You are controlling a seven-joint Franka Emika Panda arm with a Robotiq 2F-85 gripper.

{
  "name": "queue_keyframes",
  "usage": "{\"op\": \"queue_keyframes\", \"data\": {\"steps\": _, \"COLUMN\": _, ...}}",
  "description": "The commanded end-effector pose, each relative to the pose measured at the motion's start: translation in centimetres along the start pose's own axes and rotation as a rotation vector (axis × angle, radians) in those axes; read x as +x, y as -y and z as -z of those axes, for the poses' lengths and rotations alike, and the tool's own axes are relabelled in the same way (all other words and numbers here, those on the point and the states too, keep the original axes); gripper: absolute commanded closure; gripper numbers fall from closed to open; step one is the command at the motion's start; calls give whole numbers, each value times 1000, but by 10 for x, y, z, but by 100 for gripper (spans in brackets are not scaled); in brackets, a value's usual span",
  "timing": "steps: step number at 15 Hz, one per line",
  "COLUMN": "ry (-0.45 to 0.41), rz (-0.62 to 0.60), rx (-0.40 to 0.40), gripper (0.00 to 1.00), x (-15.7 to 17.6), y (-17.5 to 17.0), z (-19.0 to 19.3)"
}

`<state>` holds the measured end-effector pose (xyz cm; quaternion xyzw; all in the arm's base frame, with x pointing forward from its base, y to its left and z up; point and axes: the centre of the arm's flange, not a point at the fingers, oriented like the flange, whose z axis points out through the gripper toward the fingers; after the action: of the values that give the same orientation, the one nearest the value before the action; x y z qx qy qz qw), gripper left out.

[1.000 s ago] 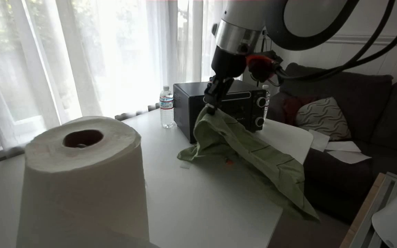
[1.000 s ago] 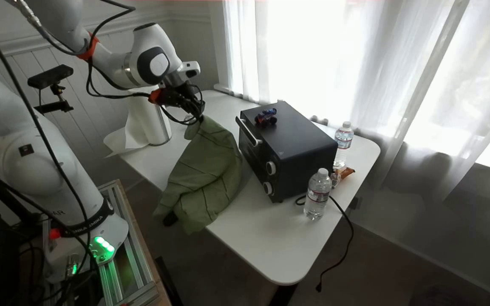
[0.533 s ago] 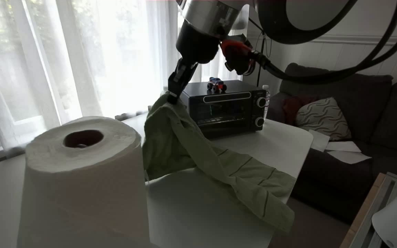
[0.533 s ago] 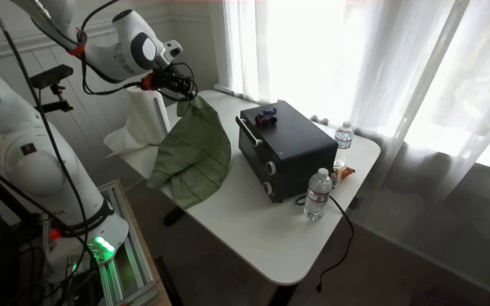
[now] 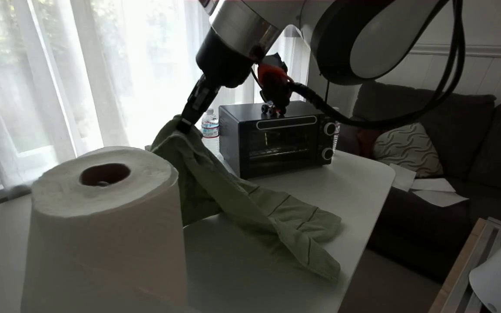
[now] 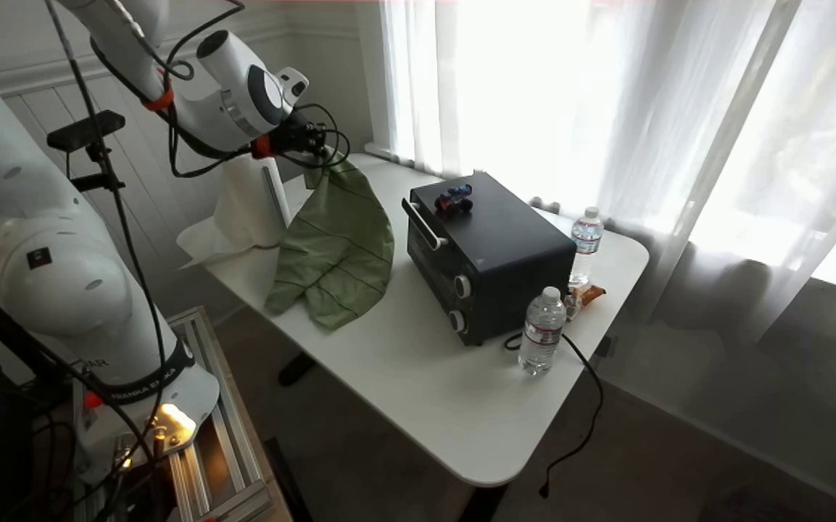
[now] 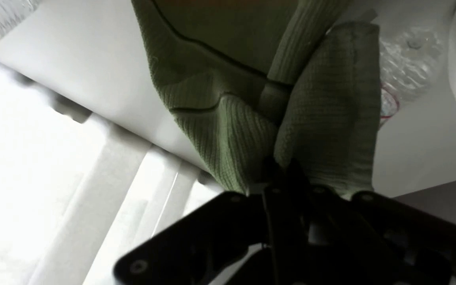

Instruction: Use the green towel to push the sweet

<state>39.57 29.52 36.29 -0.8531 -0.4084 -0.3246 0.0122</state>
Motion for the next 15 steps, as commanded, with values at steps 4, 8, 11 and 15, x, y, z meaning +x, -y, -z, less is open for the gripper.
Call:
{"op": "queue_keyframes", "data": {"steps": 4, "ry": -237, "rz": -18, "rx": 25, "gripper": 98, "x": 51, "y": 12, "z": -1}}
{"op": "queue_keyframes", "data": {"steps": 8, "ry": -337, "rz": -65, "rx": 15, "gripper": 98, "x": 82, "y": 4, "z": 19}}
{"op": "queue_keyframes", "data": {"steps": 11, "ry": -304, "rz": -76, "rx": -36, "gripper": 98, "x": 86, "y": 0, "z": 34}}
{"op": "queue_keyframes", "data": {"steps": 15, "ry": -226, "rz": -111, "rx": -95, "gripper": 98, "x": 86, "y": -9, "z": 73}}
